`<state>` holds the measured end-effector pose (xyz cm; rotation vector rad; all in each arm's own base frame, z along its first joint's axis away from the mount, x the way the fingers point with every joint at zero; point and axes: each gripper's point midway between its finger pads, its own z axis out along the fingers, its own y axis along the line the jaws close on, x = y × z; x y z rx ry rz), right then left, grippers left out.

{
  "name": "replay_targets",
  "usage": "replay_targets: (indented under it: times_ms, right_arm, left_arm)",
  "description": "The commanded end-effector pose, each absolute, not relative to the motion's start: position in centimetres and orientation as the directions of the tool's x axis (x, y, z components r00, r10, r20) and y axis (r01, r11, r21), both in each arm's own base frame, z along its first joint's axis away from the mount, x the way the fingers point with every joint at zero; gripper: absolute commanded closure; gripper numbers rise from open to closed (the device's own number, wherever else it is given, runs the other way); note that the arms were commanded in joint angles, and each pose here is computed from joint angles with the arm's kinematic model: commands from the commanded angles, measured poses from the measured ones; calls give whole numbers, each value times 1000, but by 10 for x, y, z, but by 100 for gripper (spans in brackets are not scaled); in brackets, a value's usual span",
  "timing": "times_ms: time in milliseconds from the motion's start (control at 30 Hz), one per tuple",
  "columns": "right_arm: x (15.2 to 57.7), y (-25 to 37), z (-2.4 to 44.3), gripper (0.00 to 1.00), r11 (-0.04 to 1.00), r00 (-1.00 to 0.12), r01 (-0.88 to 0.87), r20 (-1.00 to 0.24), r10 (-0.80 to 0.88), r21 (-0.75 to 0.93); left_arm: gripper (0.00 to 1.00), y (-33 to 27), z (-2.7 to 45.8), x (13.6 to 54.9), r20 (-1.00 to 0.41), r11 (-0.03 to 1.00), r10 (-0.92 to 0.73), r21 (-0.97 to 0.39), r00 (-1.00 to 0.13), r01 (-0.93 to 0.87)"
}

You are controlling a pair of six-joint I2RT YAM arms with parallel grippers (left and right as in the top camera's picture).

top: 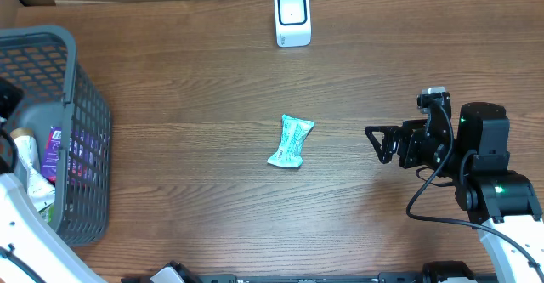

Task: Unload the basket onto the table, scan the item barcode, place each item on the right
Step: 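Return the left gripper into the basket and grasp the purple pad pack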

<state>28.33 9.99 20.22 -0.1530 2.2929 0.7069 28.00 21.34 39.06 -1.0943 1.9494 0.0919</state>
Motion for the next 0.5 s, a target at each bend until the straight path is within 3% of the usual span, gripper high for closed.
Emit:
replay_targets:
  times_ms: [0,100,333,467]
  right_arm:
    - [286,101,217,2,843,-707,-326,-702,82,427]
    - [286,101,216,2,843,-711,-324,-699,82,428]
    - [285,101,215,2,843,-713,-323,-696,81,429]
    - [285,101,214,2,844,-716,-321,-693,81,430]
  left_arm:
    - [48,230,354,275,-644,504,-732,-289,-225,-814]
    - [39,232,321,274,-560,459,-790,-270,-250,-846]
    - [38,243,215,271,-318,318,-915,-194,-247,-928]
    - [35,247,169,272,-249,292,-939,-224,-235,-930]
